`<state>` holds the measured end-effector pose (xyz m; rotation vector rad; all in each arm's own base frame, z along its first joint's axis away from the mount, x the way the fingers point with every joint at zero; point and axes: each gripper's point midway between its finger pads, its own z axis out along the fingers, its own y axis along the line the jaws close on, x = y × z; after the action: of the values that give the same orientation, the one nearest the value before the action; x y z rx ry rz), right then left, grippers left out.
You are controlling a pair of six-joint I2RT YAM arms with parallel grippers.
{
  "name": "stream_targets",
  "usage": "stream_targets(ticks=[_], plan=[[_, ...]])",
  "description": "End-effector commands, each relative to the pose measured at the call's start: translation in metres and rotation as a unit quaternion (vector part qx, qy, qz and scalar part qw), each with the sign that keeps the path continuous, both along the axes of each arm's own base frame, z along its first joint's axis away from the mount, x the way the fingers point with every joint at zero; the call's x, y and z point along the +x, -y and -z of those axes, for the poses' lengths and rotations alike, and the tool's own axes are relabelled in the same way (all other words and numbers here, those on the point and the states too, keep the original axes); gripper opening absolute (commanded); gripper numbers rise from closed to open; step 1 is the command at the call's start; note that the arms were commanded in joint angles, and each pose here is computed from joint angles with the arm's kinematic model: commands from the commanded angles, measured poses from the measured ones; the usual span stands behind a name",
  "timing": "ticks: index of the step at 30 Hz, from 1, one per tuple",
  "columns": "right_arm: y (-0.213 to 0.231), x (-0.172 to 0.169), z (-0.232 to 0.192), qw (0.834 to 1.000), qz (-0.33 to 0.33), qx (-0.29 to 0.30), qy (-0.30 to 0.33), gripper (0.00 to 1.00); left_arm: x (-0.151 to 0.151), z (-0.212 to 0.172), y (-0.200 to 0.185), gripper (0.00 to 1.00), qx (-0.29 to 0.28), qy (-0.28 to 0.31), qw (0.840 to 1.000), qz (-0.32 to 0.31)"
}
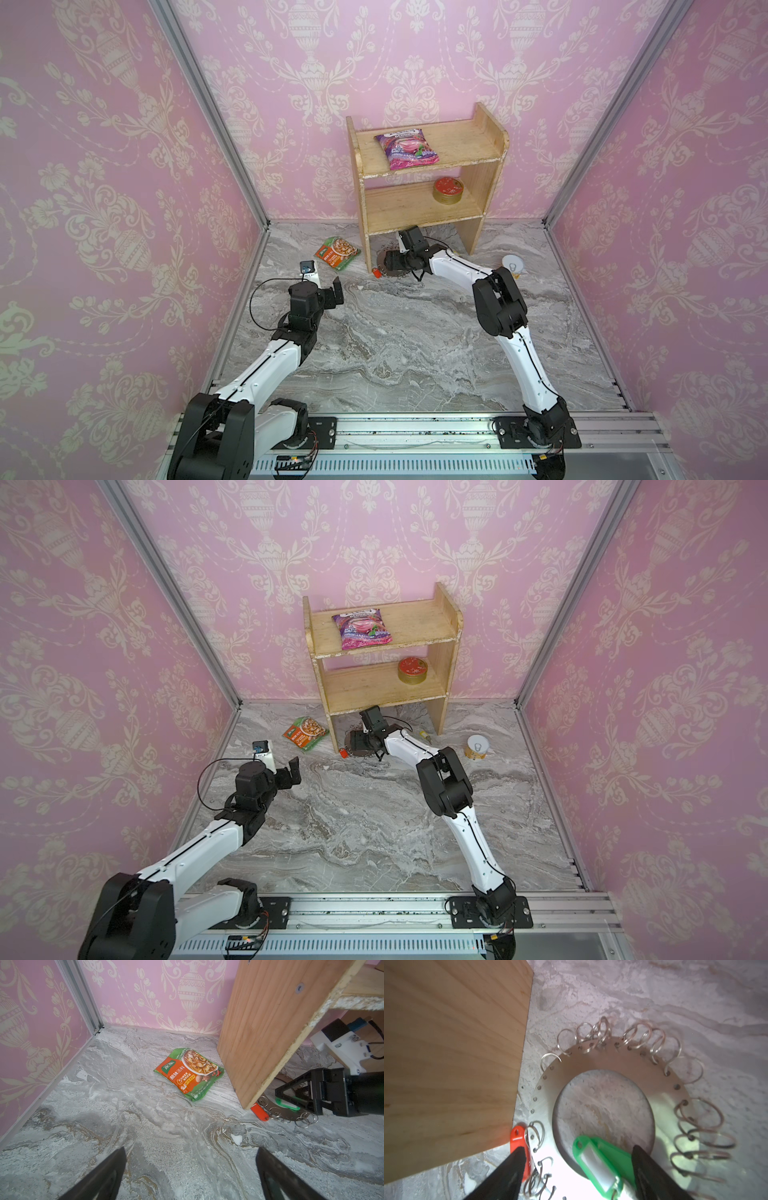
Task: Put the keys on the keyring
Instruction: 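Reach the right gripper down to the metal keyring disc near the shelf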
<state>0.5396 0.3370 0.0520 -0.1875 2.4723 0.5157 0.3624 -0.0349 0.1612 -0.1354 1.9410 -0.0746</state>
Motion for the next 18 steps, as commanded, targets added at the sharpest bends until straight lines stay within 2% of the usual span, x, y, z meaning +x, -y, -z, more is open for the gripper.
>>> stream_targets(ticks=[1, 10, 18], plan=[[0.012, -0.018, 0.028, 0.997, 0.006, -0.038, -0.070, 0.82, -0.006, 0.001, 0.005, 0.99, -0.010, -0.003, 1.000, 0.010], [0.032, -0.069, 0.058, 0.984, -0.003, -0.082, -0.156, 0.82, -0.006, -0.001, 0.006, 0.99, -0.015, -0.002, 1.000, 0.012], [0.042, -0.132, 0.072, 0.973, -0.033, -0.105, -0.205, 0.82, -0.006, -0.004, 0.010, 0.99, -0.029, -0.003, 0.999, 0.018]])
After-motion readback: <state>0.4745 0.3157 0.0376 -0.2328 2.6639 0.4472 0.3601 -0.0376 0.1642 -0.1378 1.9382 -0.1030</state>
